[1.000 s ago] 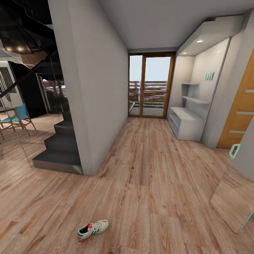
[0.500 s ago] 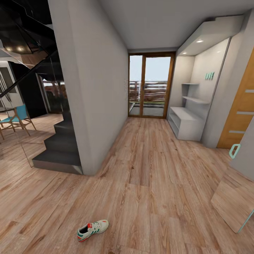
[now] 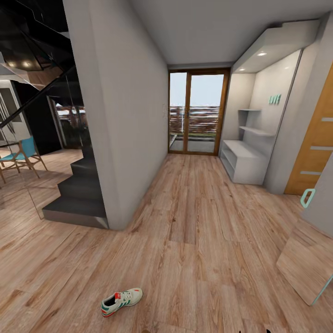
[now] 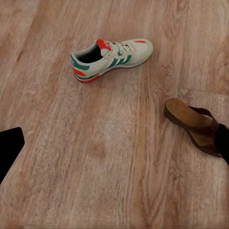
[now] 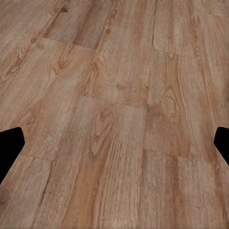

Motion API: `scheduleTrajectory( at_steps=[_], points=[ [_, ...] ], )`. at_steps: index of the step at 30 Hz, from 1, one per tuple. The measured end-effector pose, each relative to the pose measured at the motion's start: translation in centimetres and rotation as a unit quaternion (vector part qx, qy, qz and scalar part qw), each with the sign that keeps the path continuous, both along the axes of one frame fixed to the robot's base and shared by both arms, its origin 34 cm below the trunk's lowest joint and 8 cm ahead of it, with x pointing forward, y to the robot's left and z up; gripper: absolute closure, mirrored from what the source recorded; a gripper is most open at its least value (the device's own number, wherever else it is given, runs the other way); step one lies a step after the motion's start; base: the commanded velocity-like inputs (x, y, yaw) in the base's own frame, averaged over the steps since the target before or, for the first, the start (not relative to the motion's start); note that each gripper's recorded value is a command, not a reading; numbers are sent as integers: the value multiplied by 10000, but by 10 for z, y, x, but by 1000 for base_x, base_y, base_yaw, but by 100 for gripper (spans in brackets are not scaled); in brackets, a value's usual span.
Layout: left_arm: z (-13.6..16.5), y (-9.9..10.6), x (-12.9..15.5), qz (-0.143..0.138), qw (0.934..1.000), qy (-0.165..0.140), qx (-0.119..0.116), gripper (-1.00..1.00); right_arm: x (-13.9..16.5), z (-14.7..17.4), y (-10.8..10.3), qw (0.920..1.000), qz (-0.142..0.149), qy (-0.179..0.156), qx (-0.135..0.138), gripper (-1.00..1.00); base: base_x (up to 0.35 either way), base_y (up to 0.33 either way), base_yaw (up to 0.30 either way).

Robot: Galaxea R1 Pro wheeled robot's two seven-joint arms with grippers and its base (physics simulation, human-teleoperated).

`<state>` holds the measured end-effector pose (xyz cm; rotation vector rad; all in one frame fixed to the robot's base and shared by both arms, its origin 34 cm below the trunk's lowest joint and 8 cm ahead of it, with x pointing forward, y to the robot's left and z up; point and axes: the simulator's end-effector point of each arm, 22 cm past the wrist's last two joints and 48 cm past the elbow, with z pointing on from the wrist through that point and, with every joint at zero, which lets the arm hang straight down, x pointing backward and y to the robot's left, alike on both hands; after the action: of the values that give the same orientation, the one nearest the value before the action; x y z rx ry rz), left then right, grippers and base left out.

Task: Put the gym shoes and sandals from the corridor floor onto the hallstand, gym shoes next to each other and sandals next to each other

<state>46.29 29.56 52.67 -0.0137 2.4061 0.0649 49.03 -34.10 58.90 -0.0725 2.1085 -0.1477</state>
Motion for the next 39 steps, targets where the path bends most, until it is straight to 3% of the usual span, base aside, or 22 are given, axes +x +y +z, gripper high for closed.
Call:
scheduleTrajectory(
  at_steps=[20, 39],
  points=[
    [-1, -2, -1, -11, 10000, 14, -11, -100, 0, -1, 3, 10000, -18, 4, 24, -100, -10, 12, 0],
    [-1, -2, -1, -11, 10000, 14, -11, -100, -1, -2, 4, 10000, -13, 13, 31, -100, -149, 235, 0]
  ],
)
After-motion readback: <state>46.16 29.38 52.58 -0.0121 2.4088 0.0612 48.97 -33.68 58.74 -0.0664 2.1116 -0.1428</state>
